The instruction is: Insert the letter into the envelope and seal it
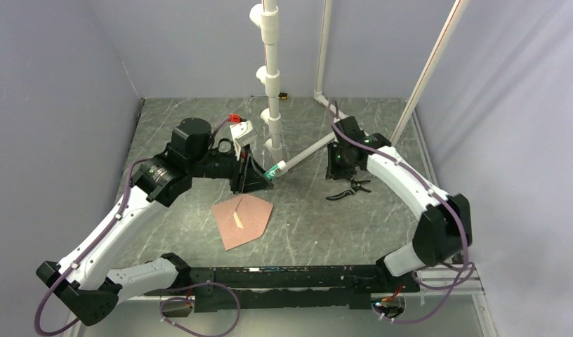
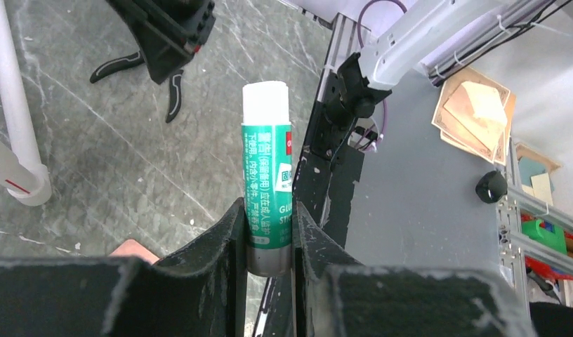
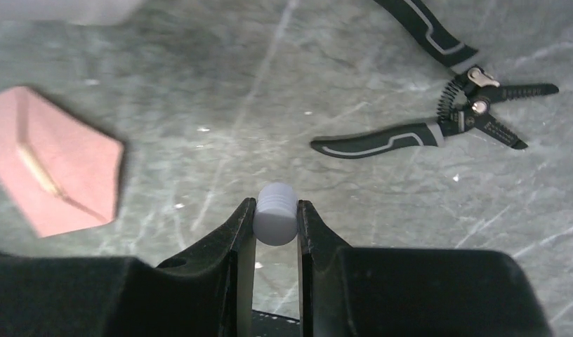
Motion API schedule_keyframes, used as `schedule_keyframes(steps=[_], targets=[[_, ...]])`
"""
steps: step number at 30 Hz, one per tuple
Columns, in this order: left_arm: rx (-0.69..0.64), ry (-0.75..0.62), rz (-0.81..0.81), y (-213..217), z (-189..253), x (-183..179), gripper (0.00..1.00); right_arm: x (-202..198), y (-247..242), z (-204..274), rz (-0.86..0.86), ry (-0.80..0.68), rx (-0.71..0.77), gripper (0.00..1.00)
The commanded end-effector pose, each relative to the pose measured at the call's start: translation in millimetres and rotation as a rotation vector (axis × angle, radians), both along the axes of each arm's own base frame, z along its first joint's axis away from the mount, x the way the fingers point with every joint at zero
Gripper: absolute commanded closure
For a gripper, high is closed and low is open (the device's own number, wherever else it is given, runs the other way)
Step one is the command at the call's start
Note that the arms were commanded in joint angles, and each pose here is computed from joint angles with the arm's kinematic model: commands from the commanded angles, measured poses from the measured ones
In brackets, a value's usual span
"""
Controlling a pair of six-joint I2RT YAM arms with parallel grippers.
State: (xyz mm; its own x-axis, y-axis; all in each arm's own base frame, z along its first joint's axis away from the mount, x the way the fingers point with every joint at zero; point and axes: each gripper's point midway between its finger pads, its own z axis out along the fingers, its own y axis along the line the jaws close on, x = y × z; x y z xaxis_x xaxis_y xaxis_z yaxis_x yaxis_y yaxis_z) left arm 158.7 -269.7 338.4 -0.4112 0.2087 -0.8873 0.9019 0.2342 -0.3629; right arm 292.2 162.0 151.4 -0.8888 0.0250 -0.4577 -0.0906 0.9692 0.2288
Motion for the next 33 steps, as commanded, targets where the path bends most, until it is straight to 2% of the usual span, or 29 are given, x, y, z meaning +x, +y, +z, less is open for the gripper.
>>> schedule_keyframes(steps=[1, 15, 22, 33], targets=[[-0.059, -0.019, 0.029, -7, 15, 9, 0.98, 12, -10, -37, -0.059, 0.026, -0.106, 1.0], [-0.066, 0.012, 0.03, -9, 9, 9, 0.98, 34, -9, -114, -0.092, 0.076, -0.191, 1.0], [-0.06, 0.017, 0.042, -9, 7, 10, 0.98, 45, -15, -132, -0.135, 0.054, -0.23, 0.95], [-0.028, -0.029, 0.082, 0, 15, 14, 0.98, 31, -19, -150, -0.112, 0.121, -0.257, 0.68]])
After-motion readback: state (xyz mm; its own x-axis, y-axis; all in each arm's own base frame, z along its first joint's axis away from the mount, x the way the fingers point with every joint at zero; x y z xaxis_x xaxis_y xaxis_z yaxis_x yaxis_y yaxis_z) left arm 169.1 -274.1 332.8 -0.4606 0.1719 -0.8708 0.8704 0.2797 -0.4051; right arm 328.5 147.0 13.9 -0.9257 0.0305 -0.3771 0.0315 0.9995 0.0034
